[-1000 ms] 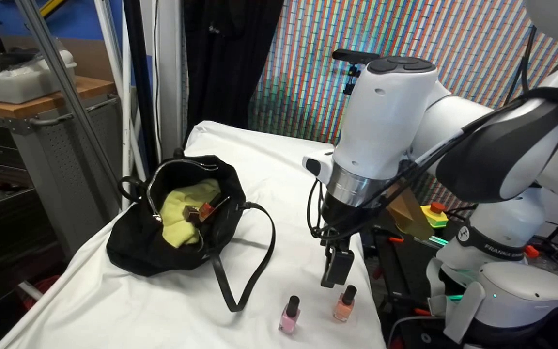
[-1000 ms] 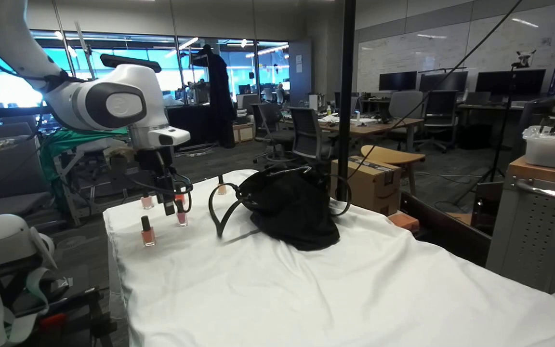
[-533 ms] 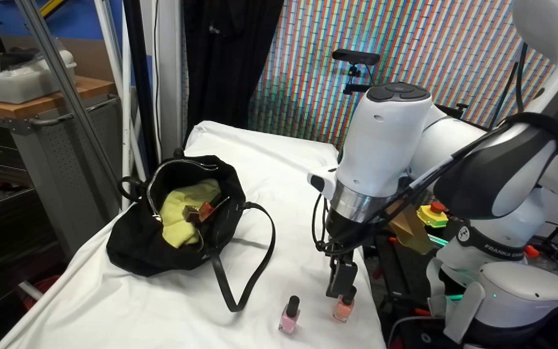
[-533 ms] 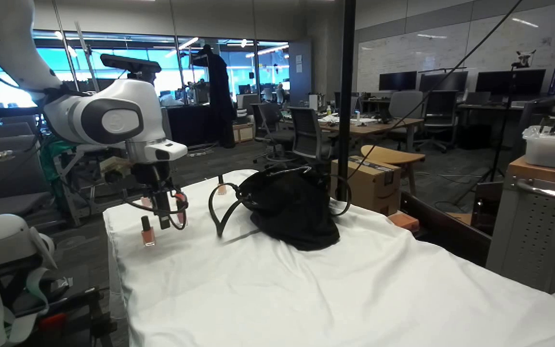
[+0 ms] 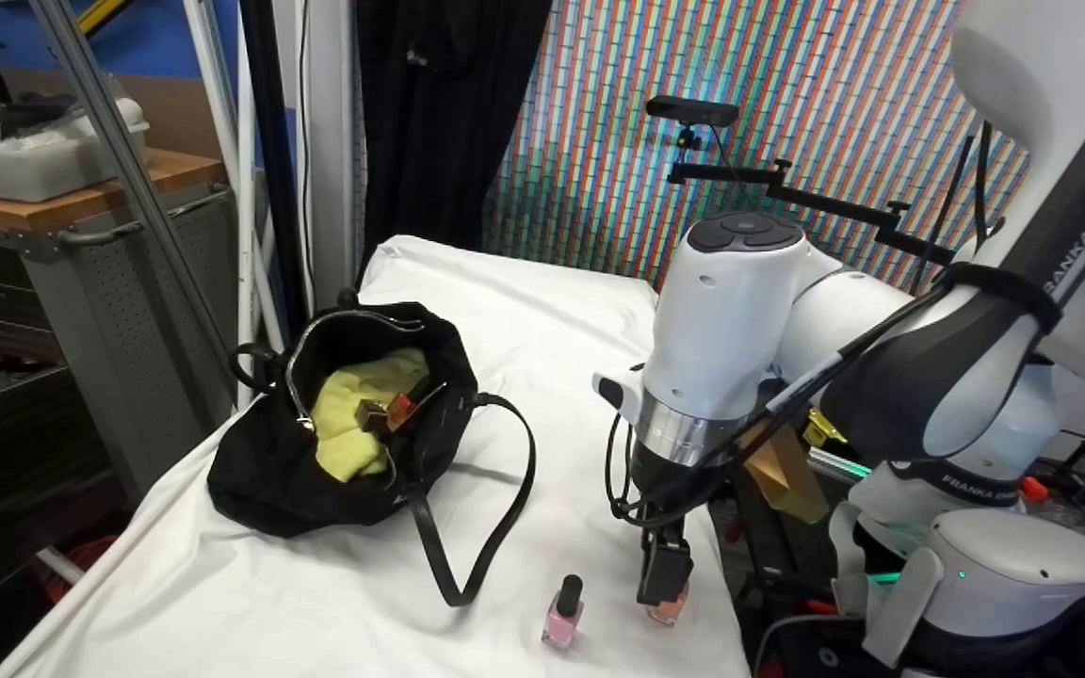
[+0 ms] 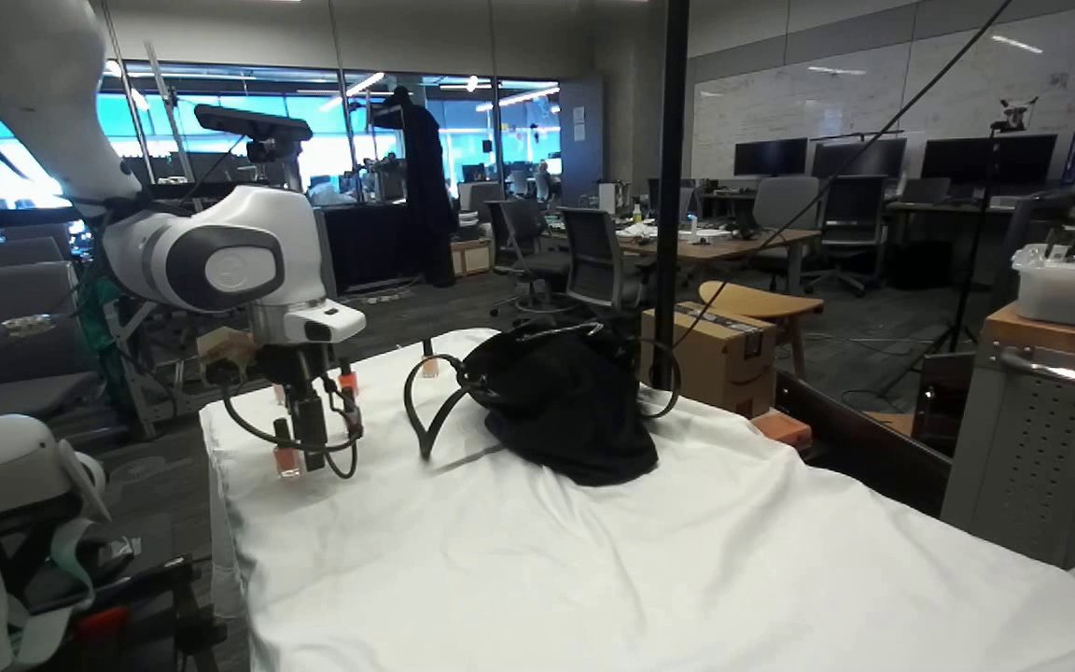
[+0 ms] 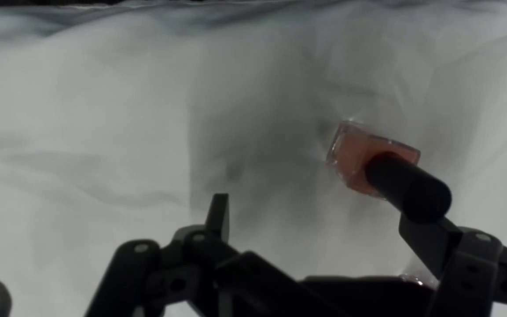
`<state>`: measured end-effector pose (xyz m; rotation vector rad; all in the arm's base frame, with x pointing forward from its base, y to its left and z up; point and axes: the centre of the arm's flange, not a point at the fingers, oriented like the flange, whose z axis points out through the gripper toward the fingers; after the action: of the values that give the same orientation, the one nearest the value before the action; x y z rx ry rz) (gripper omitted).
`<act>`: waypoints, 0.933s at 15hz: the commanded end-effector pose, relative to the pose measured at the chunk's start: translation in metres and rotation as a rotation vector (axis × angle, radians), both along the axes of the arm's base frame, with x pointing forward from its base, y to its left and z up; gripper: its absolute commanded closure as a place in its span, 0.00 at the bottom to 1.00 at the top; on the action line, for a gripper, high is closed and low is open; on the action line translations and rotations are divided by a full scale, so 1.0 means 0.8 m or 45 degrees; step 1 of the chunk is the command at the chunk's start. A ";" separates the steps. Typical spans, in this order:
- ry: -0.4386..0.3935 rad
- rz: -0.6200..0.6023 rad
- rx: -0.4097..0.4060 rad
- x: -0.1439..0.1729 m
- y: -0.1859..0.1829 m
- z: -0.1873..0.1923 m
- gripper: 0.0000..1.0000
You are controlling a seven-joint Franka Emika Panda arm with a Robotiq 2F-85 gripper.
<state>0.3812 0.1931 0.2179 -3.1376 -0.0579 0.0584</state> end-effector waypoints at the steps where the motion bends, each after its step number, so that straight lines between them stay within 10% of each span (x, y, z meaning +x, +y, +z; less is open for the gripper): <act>1: -0.006 0.028 0.050 -0.004 -0.001 -0.017 0.00; 14: -0.040 0.105 0.048 -0.009 0.002 -0.021 0.00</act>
<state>0.3780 0.1934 0.1868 -3.1027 -0.1528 0.0640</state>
